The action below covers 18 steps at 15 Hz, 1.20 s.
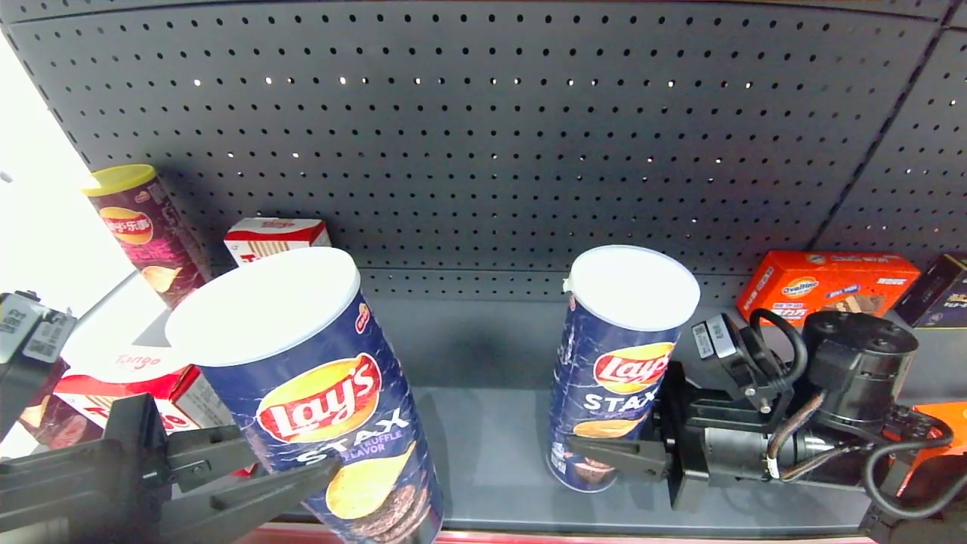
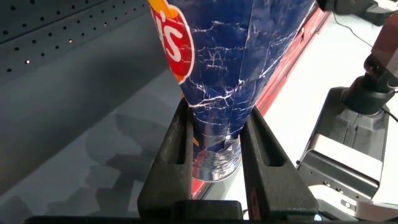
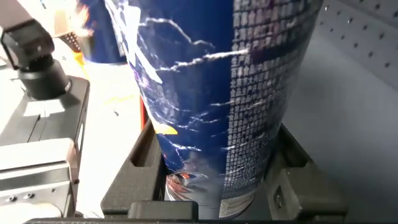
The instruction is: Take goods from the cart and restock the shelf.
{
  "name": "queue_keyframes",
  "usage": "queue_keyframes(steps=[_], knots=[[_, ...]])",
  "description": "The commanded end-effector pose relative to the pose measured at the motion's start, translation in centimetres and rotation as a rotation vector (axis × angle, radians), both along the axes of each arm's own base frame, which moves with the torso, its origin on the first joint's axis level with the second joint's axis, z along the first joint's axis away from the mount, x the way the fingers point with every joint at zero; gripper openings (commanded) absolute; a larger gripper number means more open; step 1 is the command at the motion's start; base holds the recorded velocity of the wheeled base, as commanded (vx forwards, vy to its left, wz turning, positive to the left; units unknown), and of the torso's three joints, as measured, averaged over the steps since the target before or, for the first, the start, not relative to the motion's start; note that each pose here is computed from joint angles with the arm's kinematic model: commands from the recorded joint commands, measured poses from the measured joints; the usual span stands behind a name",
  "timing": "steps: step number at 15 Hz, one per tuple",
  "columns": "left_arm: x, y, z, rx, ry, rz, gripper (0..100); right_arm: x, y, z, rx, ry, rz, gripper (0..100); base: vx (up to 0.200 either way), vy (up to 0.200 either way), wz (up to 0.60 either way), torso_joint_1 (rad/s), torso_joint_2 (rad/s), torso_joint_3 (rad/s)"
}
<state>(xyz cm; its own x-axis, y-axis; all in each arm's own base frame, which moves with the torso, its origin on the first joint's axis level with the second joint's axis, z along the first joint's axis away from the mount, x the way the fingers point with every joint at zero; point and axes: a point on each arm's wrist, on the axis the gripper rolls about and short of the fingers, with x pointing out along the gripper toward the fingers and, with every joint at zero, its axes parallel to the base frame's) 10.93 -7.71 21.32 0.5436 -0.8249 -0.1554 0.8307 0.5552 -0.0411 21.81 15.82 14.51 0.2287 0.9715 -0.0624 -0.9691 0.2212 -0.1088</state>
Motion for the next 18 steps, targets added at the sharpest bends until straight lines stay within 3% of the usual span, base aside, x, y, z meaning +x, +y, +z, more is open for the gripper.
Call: queue_keyframes(steps=[1, 8, 9, 14, 18], knots=[[0.0, 0.0, 0.0, 0.000, 0.001, 0.001, 0, 0.5, 0.3, -1.8, -0.031, 0.044, -0.012, 0, 0.000, 0.000, 0.00, 0.000, 0.00, 0.000], [0.0, 0.1, -0.2, 0.003, 0.005, 0.005, 0, 1.9, 1.3, -2.8, -0.041, 0.050, -0.050, 0, 0.000, 0.000, 0.00, 0.000, 0.00, 0.000], [0.0, 0.1, -0.2, 0.003, 0.006, 0.005, 0, 1.9, 1.3, -2.9, -0.044, 0.051, -0.051, 100, 0.000, 0.000, 0.00, 0.000, 0.00, 0.000], [-0.1, 0.1, -0.8, 0.015, 0.023, 0.005, 0, 1.2, 0.7, -1.6, -0.024, 0.015, -0.087, 100, 0.000, 0.000, 0.00, 0.000, 0.00, 0.000], [-0.3, 0.3, -0.9, 0.014, 0.021, 0.005, 0, -1.6, -1.2, 0.7, 0.016, -0.045, -0.116, 100, 0.000, 0.000, 0.00, 0.000, 0.00, 0.000]])
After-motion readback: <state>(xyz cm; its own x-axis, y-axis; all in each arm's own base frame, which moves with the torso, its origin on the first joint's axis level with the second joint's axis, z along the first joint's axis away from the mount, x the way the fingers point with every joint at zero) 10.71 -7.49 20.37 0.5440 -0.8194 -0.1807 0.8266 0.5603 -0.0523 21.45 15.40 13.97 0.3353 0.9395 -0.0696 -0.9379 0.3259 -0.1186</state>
